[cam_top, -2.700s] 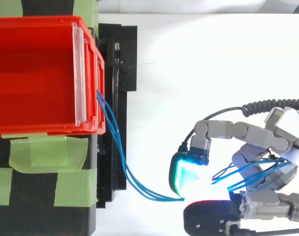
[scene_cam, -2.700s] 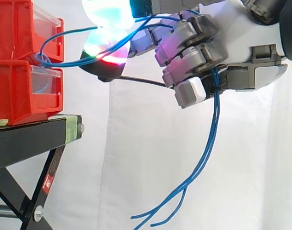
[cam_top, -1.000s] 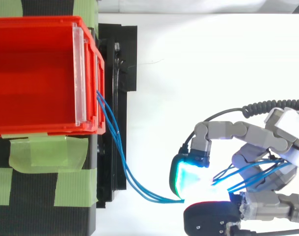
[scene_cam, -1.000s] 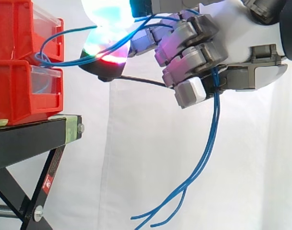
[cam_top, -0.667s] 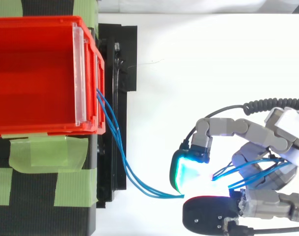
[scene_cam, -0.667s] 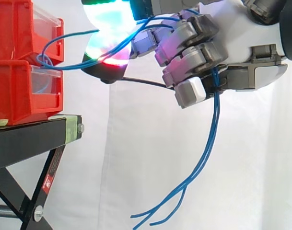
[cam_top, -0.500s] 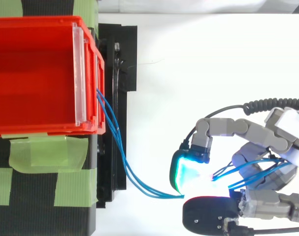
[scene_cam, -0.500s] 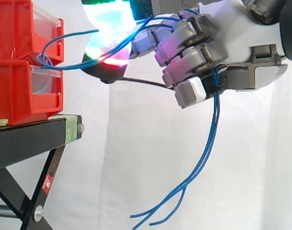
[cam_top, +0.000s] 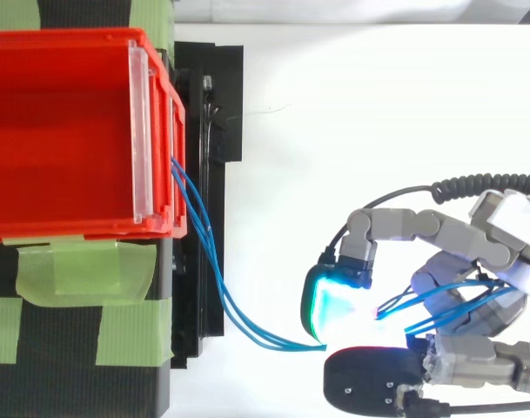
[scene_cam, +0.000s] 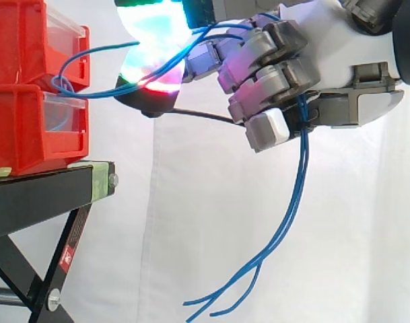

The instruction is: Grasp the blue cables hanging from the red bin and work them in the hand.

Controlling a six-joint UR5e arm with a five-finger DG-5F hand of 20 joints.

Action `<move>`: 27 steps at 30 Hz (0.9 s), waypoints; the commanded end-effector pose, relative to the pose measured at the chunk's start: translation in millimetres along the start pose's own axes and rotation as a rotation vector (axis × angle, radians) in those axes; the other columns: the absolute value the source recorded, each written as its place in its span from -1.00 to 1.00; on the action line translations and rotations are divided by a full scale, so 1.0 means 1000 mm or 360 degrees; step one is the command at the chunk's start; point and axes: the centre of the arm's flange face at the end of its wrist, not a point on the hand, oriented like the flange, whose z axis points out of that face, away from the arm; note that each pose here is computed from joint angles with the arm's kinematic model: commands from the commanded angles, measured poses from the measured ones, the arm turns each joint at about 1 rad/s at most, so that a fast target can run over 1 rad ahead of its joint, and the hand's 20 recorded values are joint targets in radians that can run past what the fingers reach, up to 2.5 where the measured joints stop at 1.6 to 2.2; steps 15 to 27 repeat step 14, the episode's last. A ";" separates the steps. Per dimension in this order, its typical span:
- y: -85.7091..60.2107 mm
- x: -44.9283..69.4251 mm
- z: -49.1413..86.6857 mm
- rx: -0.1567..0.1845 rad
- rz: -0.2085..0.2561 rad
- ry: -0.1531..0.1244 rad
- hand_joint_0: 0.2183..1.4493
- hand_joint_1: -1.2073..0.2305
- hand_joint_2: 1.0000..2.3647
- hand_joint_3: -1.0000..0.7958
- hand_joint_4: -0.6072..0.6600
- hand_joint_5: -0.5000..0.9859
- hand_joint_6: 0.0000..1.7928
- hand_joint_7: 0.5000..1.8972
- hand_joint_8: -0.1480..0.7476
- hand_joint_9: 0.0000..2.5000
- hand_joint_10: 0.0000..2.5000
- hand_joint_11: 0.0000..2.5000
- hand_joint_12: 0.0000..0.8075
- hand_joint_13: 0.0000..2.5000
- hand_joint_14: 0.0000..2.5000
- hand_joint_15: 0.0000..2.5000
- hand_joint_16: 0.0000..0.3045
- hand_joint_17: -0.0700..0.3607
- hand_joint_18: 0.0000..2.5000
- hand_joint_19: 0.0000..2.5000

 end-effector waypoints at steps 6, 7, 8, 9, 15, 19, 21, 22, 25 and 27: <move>0.000 0.001 0.000 -0.0001 0.0000 0.0006 0.37 -0.17 -0.97 0.31 0.27 -0.07 -0.31 0.17 0.63 0.36 1.00 1.00 0.75 0.68 1.00 0.72 0.38 0.06 1.00 -0.39; 0.000 0.000 0.000 0.0000 0.0000 0.0001 0.37 -0.17 -0.97 0.31 0.29 -0.07 -0.31 0.16 0.63 0.36 1.00 1.00 0.75 0.68 1.00 0.72 0.38 0.06 1.00 -0.39; 0.000 0.000 0.000 0.0000 0.0000 -0.0001 0.37 -0.17 -0.97 0.31 0.28 -0.07 -0.31 0.17 0.63 0.36 1.00 1.00 0.75 0.68 1.00 0.72 0.38 0.06 1.00 -0.39; 0.000 0.000 0.000 0.0000 0.0000 0.0001 0.37 -0.17 -0.97 0.31 0.27 -0.07 -0.30 0.17 0.63 0.36 1.00 1.00 0.75 0.68 1.00 0.72 0.38 0.06 1.00 -0.39; 0.000 0.000 0.000 0.0000 0.0000 -0.0001 0.37 -0.17 -0.97 0.31 0.28 -0.07 -0.29 0.16 0.63 0.36 1.00 1.00 0.75 0.68 1.00 0.72 0.38 0.06 1.00 -0.39; 0.000 0.000 0.000 0.0000 0.0000 -0.0001 0.37 -0.17 -0.97 0.31 0.28 -0.07 -0.29 0.16 0.63 0.36 1.00 1.00 0.75 0.68 1.00 0.72 0.38 0.06 1.00 -0.39; 0.000 0.000 0.000 0.0000 0.0000 -0.0001 0.37 -0.17 -0.97 0.31 0.28 -0.07 -0.29 0.16 0.63 0.36 1.00 1.00 0.75 0.68 1.00 0.72 0.38 0.06 1.00 -0.39; 0.000 0.000 0.000 0.0000 0.0000 -0.0001 0.37 -0.17 -0.97 0.31 0.28 -0.07 -0.29 0.16 0.63 0.36 1.00 1.00 0.75 0.68 1.00 0.72 0.38 0.06 1.00 -0.39; 0.000 0.000 0.000 0.0000 0.0000 -0.0001 0.37 -0.17 -0.97 0.31 0.28 -0.07 -0.29 0.16 0.63 0.36 1.00 1.00 0.75 0.68 1.00 0.72 0.38 0.06 1.00 -0.39; 0.000 0.000 0.000 0.0000 0.0000 -0.0001 0.37 -0.17 -0.97 0.31 0.28 -0.07 -0.29 0.16 0.63 0.36 1.00 1.00 0.75 0.68 1.00 0.72 0.38 0.06 1.00 -0.39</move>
